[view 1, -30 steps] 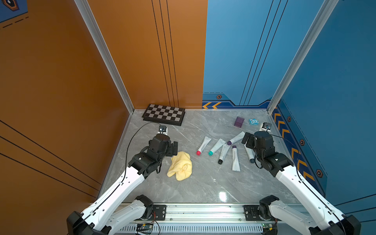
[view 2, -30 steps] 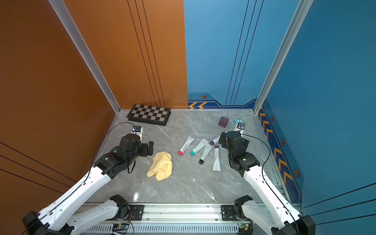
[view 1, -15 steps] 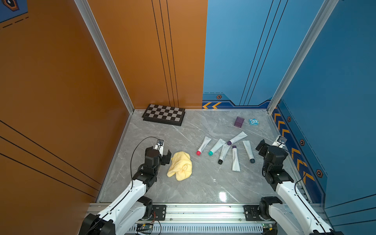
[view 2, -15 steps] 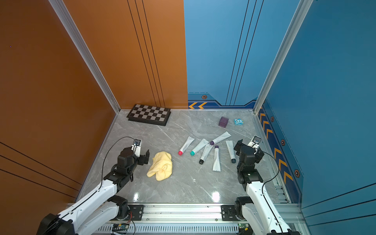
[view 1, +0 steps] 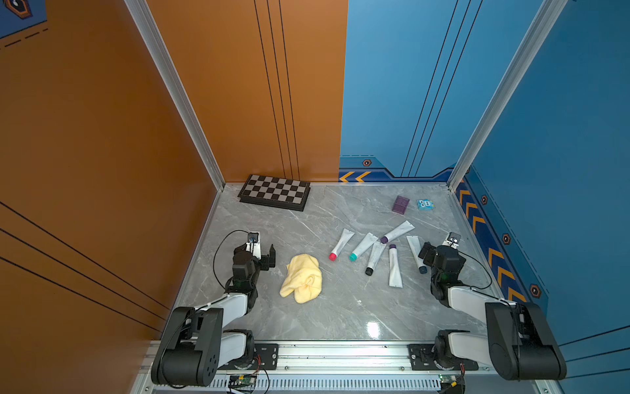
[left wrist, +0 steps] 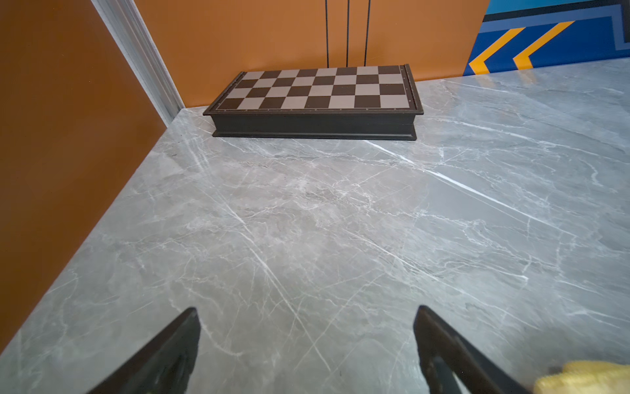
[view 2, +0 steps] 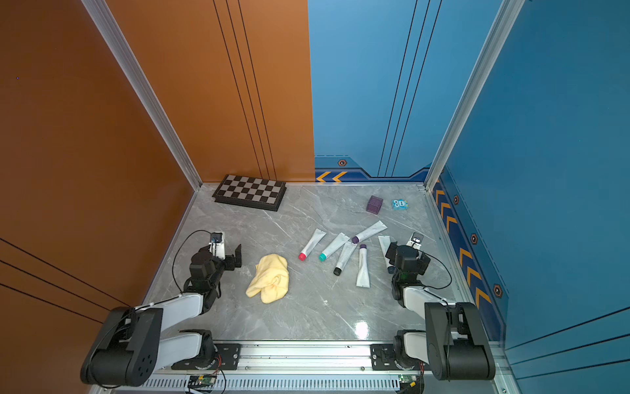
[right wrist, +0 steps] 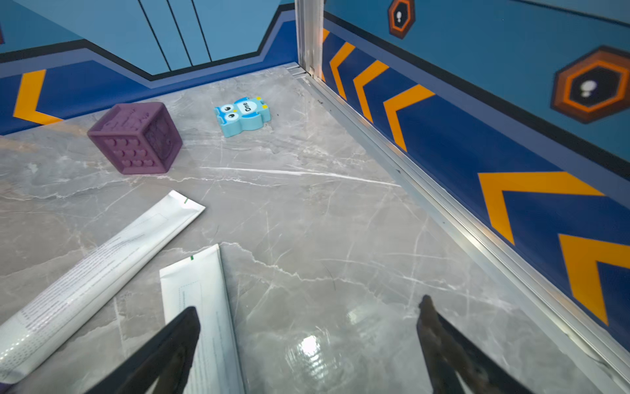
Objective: Wipe the surface of the toothpaste tube
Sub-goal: Reset both arms
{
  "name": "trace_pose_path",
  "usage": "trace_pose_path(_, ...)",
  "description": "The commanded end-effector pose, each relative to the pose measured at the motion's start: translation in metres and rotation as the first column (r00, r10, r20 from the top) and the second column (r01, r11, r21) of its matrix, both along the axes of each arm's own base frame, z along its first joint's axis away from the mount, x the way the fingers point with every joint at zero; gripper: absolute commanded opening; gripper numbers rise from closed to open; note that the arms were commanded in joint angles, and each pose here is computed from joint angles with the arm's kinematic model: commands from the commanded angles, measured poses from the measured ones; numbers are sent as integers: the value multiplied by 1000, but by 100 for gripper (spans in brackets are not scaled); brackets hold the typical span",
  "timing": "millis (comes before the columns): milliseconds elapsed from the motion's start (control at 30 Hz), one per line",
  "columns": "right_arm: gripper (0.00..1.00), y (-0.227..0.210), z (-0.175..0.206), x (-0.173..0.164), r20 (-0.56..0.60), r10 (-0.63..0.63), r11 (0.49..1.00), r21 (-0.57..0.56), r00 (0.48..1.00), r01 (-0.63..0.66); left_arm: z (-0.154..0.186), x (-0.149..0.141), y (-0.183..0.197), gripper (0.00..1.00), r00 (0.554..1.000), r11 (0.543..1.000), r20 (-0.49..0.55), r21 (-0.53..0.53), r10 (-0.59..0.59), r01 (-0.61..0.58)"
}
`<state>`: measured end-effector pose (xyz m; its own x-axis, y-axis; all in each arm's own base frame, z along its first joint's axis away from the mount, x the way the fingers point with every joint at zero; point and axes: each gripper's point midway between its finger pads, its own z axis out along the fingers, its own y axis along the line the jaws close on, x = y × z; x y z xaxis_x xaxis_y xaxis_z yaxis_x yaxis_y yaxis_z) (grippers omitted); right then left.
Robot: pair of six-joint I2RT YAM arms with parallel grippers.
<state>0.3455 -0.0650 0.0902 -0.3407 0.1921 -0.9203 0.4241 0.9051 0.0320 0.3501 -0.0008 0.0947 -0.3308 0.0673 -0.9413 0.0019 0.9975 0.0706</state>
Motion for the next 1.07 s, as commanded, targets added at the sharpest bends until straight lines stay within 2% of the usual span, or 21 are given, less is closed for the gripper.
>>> trace_pose_path(0, 100, 14, 19, 25, 107, 102, 995, -31, 989, -99, 4, 22, -6, 98, 997, 999, 69, -37, -38, 40)
trace_pose_path(100, 100, 31, 7, 40, 77, 180, 982, -63, 981, -176, 0, 40, 0, 98, 999, 999, 43, -48, -11, 13)
trace_pose_path(167, 100, 34, 1, 41, -6, 195, 979, -60, 981, -195, -5, 42, 16, 98, 998, 993, -6, -101, 55, -55)
trace_pose_path(200, 100, 35, 3, 42, 33, 194, 979, -72, 980, -192, -5, 42, 18, 98, 998, 992, -5, -109, 58, -58)
trace_pose_path(267, 100, 35, 3, 42, 1, 184, 980, -75, 983, -184, -6, 41, 18, 98, 998, 993, -7, -102, 67, -68)
trace_pose_path(1033, 100, 37, 2, 42, 2, 192, 978, -83, 981, -191, -5, 38, 22, 99, 991, 990, -1, -51, 133, -133)
